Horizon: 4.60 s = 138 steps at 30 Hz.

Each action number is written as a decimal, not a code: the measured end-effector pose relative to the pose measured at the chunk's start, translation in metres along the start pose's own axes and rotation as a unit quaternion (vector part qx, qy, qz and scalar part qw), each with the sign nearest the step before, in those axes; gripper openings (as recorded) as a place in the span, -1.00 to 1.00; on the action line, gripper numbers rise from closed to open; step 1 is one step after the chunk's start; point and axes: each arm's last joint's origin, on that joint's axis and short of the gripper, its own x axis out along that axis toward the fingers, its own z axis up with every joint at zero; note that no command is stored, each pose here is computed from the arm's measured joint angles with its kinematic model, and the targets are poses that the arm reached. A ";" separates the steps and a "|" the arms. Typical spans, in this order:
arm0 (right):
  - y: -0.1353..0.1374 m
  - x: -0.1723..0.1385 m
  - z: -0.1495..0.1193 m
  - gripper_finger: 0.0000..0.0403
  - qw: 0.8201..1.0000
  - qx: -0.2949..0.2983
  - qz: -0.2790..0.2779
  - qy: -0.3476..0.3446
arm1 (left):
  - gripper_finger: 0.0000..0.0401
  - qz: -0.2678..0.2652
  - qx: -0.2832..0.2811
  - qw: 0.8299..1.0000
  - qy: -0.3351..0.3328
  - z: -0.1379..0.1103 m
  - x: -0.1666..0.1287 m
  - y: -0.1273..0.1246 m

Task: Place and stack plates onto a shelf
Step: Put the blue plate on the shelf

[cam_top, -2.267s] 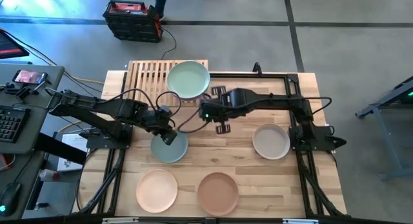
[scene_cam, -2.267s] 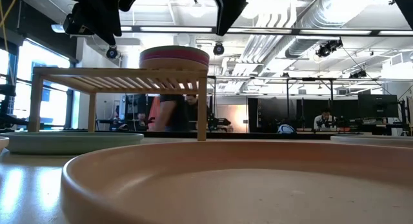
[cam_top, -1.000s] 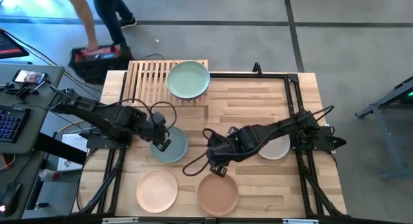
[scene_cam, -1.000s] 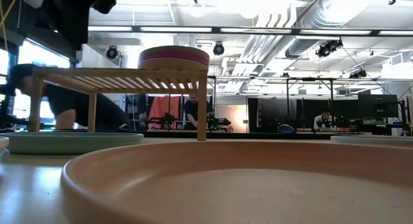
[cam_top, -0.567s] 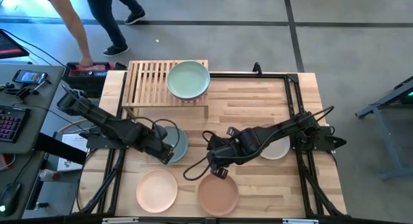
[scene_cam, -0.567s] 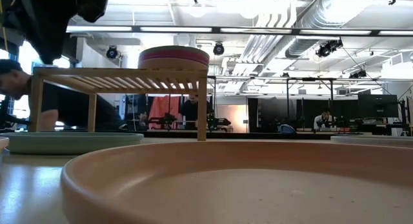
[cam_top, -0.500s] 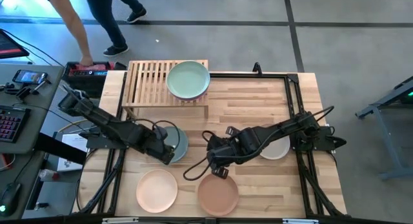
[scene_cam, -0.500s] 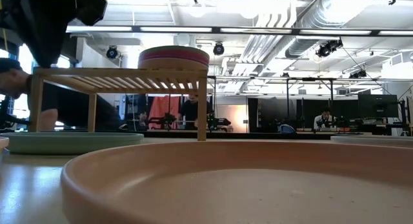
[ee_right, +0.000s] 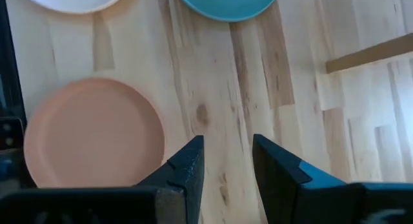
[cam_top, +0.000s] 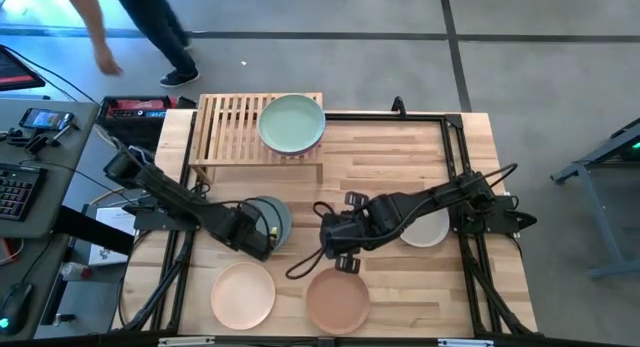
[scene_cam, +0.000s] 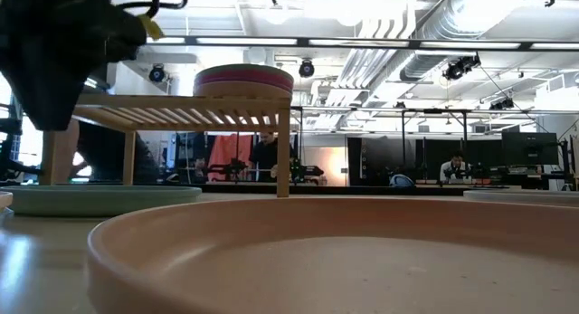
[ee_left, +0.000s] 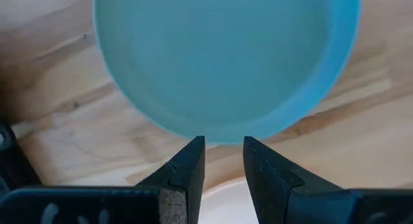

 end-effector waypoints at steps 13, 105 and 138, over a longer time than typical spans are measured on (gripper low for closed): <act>0.000 0.000 0.000 -0.47 0.999 -0.035 -0.004 0.000 | -0.52 -0.026 0.275 0.961 0.024 -0.004 0.009 -0.012; -0.013 0.003 0.007 -0.47 0.997 0.068 -0.020 -0.009 | -0.95 -0.018 0.509 0.858 0.069 0.004 0.071 -0.046; -0.012 0.003 0.009 -0.47 0.997 0.072 -0.012 -0.022 | -1.00 0.059 0.572 0.812 0.104 -0.028 -0.020 -0.047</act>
